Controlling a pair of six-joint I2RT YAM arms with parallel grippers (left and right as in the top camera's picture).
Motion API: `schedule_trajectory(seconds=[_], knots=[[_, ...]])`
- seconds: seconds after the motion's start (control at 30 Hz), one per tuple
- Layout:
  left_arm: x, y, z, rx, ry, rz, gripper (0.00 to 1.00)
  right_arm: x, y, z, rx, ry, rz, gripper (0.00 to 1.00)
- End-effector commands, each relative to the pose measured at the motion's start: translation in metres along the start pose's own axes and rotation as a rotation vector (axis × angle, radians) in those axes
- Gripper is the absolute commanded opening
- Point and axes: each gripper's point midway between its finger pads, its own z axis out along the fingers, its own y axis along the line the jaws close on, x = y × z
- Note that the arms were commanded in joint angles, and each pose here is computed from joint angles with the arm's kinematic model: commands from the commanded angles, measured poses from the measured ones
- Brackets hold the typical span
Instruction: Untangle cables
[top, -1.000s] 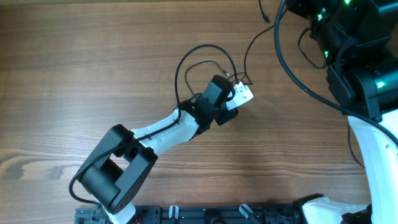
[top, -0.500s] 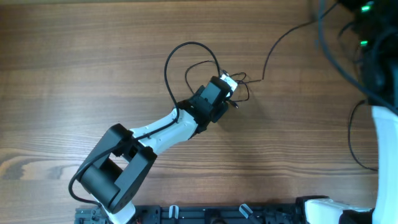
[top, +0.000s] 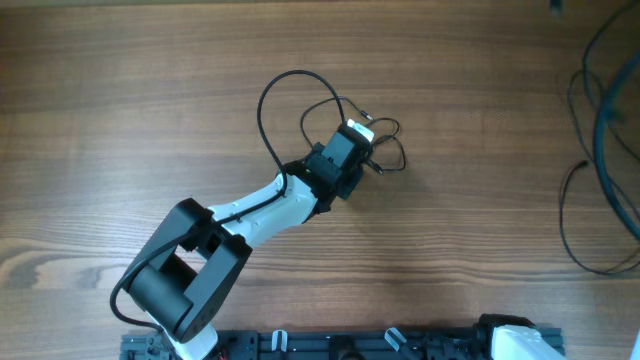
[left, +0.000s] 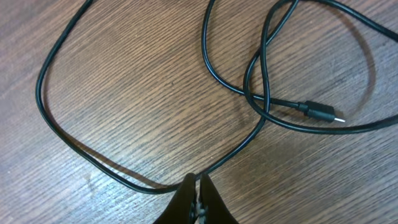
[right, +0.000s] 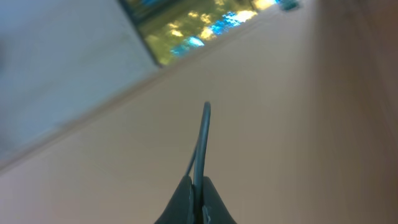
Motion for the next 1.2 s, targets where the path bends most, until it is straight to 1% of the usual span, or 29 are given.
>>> schedule_trajectory(seconds=[0.0, 0.07, 0.17, 0.27, 0.4, 0.5, 0.57, 0.63, 0.77, 0.83, 0.87, 0.9, 0.97, 1.0, 1.03, 1.1, 1.17], knots=[[0.000, 0.006, 0.004, -0.004, 0.006, -0.230, 0.04, 0.020, -0.059, 0.018, 0.300, 0.021, -0.195, 0.04], [0.001, 0.013, 0.003, -0.014, 0.012, -0.311, 0.04, 0.037, -0.088, 0.025, 0.443, 0.060, -0.280, 0.04], [0.003, 0.020, -0.002, -0.025, 0.022, -0.328, 0.04, 0.059, -0.124, 0.036, 0.601, 0.109, -0.362, 0.04], [0.003, 0.032, -0.014, -0.039, 0.031, -0.345, 0.04, 0.092, -0.159, 0.049, 0.681, 0.217, -0.409, 0.04], [-0.002, 0.051, -0.038, -0.057, 0.019, -0.376, 0.04, 0.129, -0.204, 0.055, 0.786, 0.349, -0.449, 0.04], [-0.010, 0.069, -0.058, -0.073, -0.014, -0.410, 0.04, 0.146, -0.240, 0.049, 0.886, 0.414, -0.424, 0.04], [-0.014, 0.086, -0.076, -0.091, -0.041, -0.443, 0.04, 0.155, -0.277, 0.034, 1.003, 0.449, -0.356, 0.04], [-0.016, 0.099, -0.090, -0.106, -0.060, -0.484, 0.04, 0.161, -0.300, 0.022, 1.076, 0.475, -0.299, 0.04], [-0.014, 0.130, -0.118, -0.147, -0.095, -0.561, 0.04, 0.177, -0.332, 0.006, 1.112, 0.582, -0.211, 0.05], [-0.011, 0.142, -0.131, -0.165, -0.110, -0.633, 0.04, 0.185, -0.341, 0.001, 1.104, 0.630, -0.167, 0.08], [-0.008, 0.151, -0.139, -0.177, -0.121, -0.682, 0.04, 0.192, -0.343, 0.000, 1.084, 0.665, -0.134, 0.17], [-0.007, 0.157, -0.144, -0.186, -0.129, -0.712, 0.04, 0.199, -0.343, 0.000, 1.061, 0.700, -0.118, 0.37], [-0.003, 0.170, -0.155, -0.208, -0.145, -0.746, 0.06, 0.218, -0.334, 0.003, 0.953, 0.815, -0.106, 0.88], [-0.002, 0.174, -0.159, -0.215, -0.149, -0.755, 0.09, 0.225, -0.329, 0.003, 0.910, 0.856, -0.108, 1.00], [0.001, 0.177, -0.161, -0.223, -0.148, -0.763, 0.12, 0.232, -0.323, 0.002, 0.869, 0.896, -0.104, 1.00], [0.006, 0.181, -0.163, -0.233, -0.136, -0.772, 0.27, 0.242, -0.315, 0.000, 0.822, 0.944, -0.065, 1.00], [0.012, 0.182, -0.163, -0.242, -0.111, -0.778, 0.30, 0.256, -0.299, -0.003, 0.744, 1.012, 0.008, 1.00]])
